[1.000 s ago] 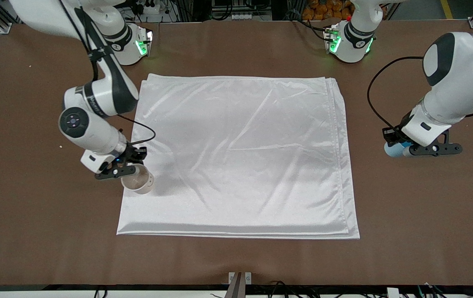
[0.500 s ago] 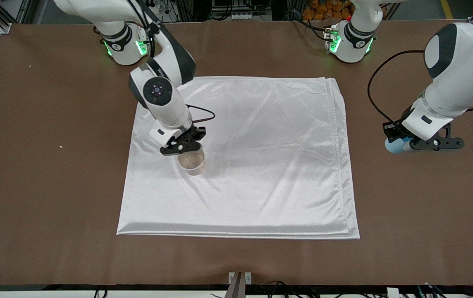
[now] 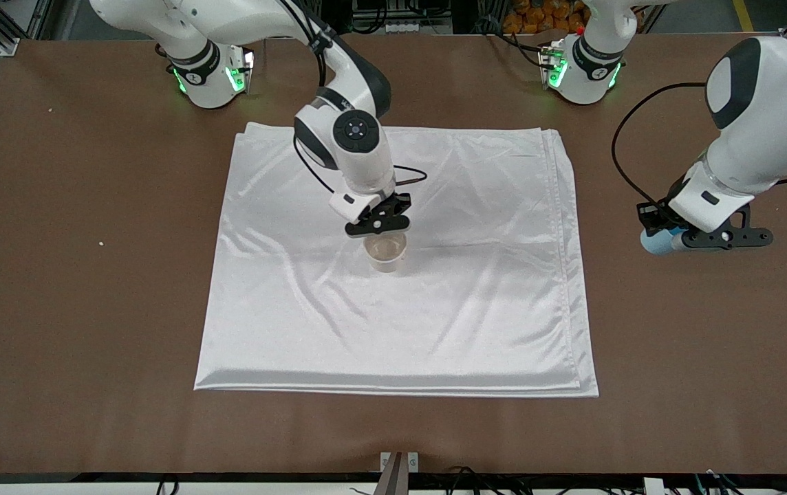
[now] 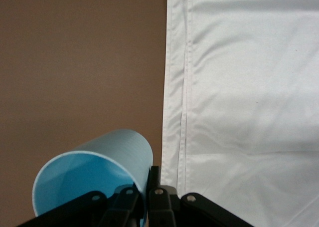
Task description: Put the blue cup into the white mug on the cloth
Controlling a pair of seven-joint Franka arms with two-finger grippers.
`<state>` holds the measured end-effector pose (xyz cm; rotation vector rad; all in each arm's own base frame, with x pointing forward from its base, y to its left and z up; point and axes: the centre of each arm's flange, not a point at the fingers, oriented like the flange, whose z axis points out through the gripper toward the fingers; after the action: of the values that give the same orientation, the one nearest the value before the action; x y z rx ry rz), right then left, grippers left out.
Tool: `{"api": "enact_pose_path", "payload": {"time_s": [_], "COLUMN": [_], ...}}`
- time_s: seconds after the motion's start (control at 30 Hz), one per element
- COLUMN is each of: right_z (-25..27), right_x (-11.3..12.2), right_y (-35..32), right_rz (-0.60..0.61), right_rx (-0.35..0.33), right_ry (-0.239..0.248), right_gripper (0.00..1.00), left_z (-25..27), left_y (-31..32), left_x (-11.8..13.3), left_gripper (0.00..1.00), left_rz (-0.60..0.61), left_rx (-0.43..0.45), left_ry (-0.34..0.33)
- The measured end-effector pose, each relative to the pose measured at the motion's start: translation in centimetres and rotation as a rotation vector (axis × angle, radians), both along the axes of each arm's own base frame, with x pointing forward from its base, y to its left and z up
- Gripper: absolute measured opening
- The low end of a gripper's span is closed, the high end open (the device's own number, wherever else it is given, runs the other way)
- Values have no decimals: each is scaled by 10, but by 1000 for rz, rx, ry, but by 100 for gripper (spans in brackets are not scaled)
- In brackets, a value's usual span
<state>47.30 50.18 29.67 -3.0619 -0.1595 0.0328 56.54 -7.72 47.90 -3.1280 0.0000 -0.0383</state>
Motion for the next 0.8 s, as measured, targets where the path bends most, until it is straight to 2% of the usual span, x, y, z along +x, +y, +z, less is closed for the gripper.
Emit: {"api": "enact_pose_path", "payload": {"time_s": [0.27,0.47,0.57,0.8], "right_z": [-31,-41,-40,-28], "right_x": [-16,-16,-12,-3], "right_y": [29,31,28,23], "right_rz": [40,41,30,-1], "right_rx": [-11,-18,-20,-35], "right_ry": [23,30,28,30], "right_gripper": [19,19,26,57], "left_z": [0,0,0,0], "left_y": [-9,-18,-22,-40], "left_x": [-1,-3,-4,-7], "left_gripper": [5,5,5,5], "left_rz": [-16,-28,-32,-34], "left_rx": [0,-1,-1,-3], "left_ry": [1,2,2,2]}}
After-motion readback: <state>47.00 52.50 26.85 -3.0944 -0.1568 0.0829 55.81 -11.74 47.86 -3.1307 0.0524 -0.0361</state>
